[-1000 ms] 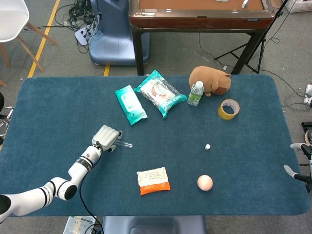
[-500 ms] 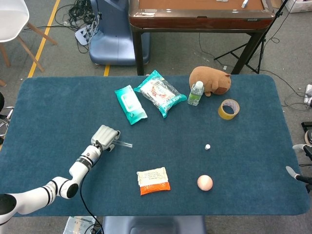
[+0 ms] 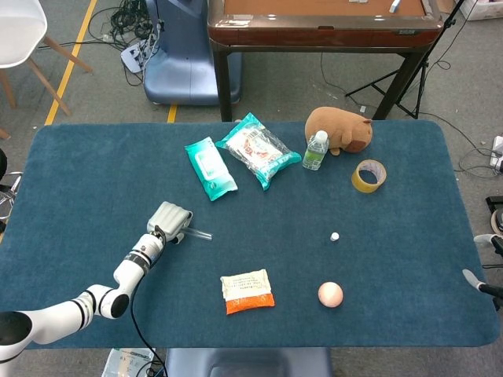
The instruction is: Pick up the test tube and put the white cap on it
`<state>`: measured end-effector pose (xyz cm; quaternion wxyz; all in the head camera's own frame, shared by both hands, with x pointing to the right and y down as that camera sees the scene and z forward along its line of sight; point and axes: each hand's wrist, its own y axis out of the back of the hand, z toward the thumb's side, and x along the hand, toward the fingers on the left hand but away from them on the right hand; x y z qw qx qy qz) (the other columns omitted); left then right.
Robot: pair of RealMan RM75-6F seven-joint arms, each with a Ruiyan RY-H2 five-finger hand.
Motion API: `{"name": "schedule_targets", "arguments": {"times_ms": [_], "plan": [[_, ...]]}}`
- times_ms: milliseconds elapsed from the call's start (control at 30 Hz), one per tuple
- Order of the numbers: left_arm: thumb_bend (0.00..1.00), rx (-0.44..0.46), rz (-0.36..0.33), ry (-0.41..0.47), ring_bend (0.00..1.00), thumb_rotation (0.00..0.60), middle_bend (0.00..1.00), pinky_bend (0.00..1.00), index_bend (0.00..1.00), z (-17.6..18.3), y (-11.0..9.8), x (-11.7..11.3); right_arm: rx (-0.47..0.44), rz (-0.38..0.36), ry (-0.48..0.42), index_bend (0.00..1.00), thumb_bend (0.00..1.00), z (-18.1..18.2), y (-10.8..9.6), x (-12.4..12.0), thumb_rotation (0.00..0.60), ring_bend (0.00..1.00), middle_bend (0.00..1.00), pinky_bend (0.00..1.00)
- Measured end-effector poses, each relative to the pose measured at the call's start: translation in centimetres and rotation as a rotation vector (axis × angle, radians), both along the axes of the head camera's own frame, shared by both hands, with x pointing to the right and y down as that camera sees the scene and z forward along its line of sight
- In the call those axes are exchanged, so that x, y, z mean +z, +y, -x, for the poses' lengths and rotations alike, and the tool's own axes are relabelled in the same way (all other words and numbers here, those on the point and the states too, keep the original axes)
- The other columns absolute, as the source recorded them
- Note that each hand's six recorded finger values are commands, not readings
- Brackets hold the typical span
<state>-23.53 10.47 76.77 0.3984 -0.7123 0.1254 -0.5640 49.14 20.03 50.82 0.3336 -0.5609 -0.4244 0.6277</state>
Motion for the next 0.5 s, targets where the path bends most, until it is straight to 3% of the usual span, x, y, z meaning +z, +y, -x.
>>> {"name": "schedule_targets", "arguments": {"times_ms": [500], "plan": [[0.29,-0.052,-0.009,0.042,0.91,0.6,1.0,1.0,0.6,-0.09,-0.25,-0.84,-0.016,0.003,0.002,0.34,0.17,0.53,0.02,-0.07,0.6,0.4,0.39,0.49]]}}
